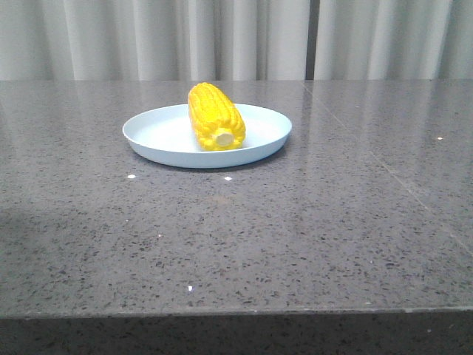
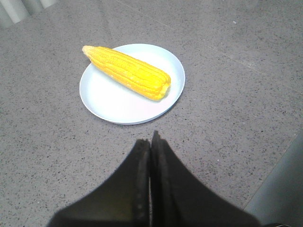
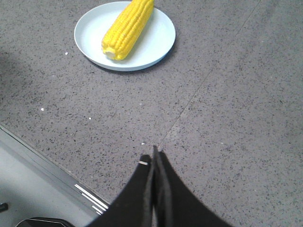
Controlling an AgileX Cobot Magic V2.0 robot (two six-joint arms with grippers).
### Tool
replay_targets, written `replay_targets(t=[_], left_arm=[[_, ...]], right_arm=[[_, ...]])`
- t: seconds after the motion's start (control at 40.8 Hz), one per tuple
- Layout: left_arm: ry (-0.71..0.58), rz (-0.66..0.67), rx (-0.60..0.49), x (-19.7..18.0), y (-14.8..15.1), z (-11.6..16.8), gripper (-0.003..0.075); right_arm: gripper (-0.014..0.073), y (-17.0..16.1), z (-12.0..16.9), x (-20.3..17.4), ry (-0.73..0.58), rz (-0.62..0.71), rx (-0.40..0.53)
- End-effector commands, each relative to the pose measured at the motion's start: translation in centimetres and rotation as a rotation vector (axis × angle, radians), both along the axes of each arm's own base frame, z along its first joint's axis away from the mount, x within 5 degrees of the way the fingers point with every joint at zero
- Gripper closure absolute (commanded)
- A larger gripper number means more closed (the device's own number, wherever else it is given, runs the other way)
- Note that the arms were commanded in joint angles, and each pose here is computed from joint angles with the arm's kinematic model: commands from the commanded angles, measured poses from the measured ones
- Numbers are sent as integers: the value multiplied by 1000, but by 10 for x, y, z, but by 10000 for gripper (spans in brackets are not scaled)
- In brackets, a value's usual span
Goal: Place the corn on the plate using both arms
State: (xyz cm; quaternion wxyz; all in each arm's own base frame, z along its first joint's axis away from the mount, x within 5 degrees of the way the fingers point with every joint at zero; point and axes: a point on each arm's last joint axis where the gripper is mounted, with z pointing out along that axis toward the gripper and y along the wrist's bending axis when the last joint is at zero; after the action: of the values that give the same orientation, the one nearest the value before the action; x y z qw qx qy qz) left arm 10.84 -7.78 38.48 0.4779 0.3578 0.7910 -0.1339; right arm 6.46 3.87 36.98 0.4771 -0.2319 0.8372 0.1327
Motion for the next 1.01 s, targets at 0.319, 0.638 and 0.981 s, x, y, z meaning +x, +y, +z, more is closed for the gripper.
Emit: replay_targets(t=[0.319,0.638,0.981], left_arm=[[-114,123,-59,-6,19,7,741],[-379,500,-122,-36,64,-50,741],[-458,672,-288,-62,75,-125,741]], right_arm=[[663,0,11,2,-77,0,20],[663,0,11,2,-76,0,19],[663,0,11,2,-76,0,19]])
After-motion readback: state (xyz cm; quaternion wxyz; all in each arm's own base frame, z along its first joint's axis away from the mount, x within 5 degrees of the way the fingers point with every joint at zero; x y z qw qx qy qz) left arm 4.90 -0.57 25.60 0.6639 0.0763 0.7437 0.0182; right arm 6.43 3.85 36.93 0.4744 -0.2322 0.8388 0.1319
